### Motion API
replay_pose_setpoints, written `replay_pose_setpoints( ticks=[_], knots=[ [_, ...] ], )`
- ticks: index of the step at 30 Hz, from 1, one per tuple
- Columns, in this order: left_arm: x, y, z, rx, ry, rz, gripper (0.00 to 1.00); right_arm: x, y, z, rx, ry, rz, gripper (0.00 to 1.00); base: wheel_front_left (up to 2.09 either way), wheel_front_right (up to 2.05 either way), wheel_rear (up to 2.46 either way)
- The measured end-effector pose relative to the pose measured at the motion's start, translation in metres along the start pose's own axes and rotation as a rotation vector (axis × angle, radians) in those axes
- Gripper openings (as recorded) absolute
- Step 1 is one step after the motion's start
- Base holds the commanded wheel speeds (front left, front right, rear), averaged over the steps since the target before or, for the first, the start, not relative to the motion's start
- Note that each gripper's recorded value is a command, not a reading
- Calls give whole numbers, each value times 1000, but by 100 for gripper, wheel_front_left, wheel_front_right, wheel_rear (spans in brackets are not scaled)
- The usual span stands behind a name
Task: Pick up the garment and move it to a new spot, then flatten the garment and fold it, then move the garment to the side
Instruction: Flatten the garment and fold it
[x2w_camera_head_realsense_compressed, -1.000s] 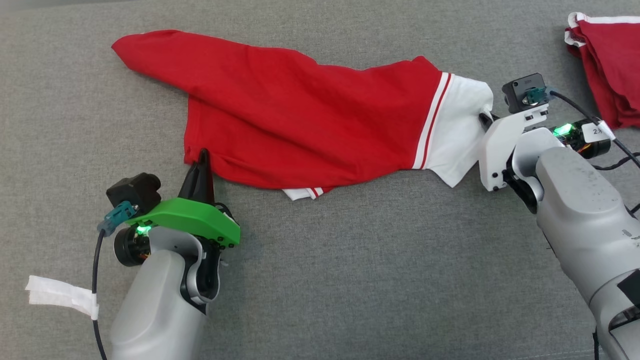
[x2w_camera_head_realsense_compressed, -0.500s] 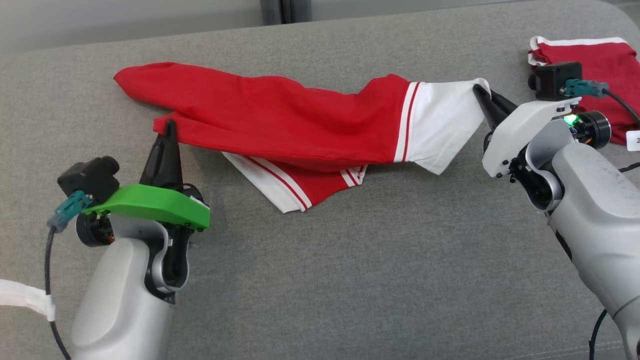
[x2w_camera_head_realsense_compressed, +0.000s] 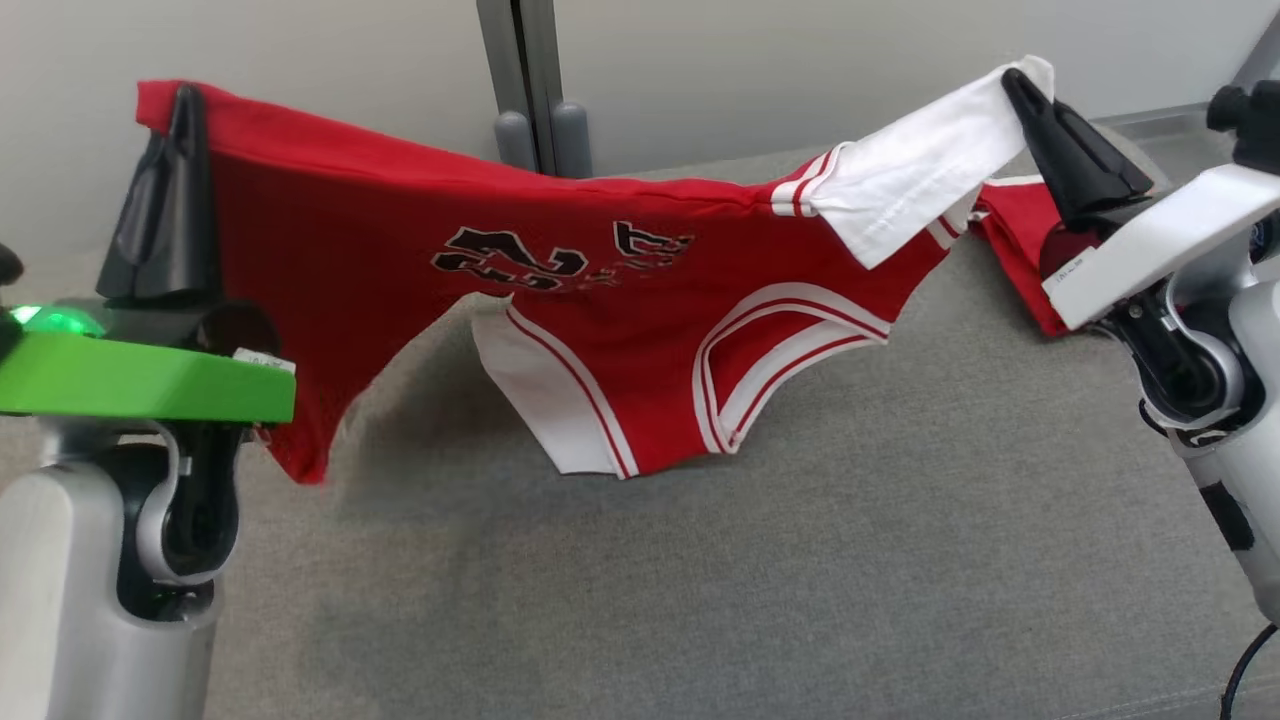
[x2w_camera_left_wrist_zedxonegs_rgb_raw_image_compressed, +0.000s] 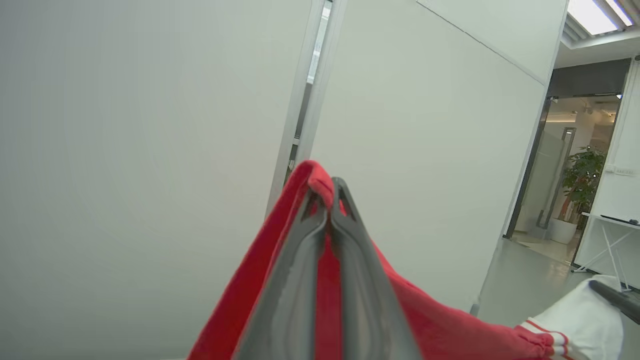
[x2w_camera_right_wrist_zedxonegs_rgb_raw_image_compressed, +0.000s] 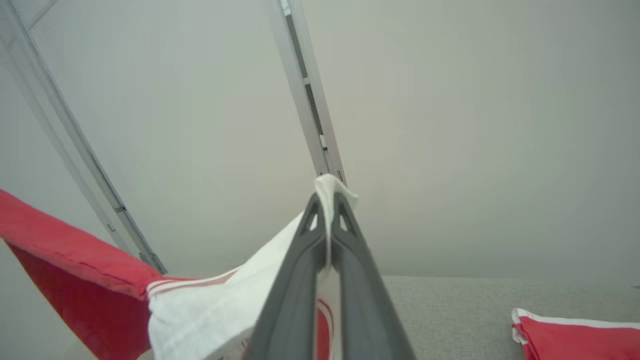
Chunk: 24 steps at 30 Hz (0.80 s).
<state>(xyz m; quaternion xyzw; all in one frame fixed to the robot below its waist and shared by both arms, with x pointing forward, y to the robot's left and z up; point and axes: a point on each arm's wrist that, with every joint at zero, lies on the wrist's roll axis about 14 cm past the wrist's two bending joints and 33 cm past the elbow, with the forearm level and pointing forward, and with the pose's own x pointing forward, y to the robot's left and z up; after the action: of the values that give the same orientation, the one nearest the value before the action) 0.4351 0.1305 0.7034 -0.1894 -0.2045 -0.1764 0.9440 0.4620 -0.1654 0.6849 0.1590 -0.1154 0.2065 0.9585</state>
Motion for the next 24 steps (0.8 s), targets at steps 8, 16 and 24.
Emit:
replay_pose_setpoints(
  ticks=[8, 16, 24],
  knots=[
    [-11, -70, 103, 119, -206, -190, 0, -46, 45, 108, -37, -282, 84, 0, 0, 0, 0],
    [-10, -88, 117, 188, -180, -243, 0, -84, 73, 157, -143, -408, 77, 0, 0, 0, 0],
    [13, -55, 56, 135, 15, -182, 0, -60, 56, 129, -168, -289, -8, 0, 0, 0, 0]
  ],
)
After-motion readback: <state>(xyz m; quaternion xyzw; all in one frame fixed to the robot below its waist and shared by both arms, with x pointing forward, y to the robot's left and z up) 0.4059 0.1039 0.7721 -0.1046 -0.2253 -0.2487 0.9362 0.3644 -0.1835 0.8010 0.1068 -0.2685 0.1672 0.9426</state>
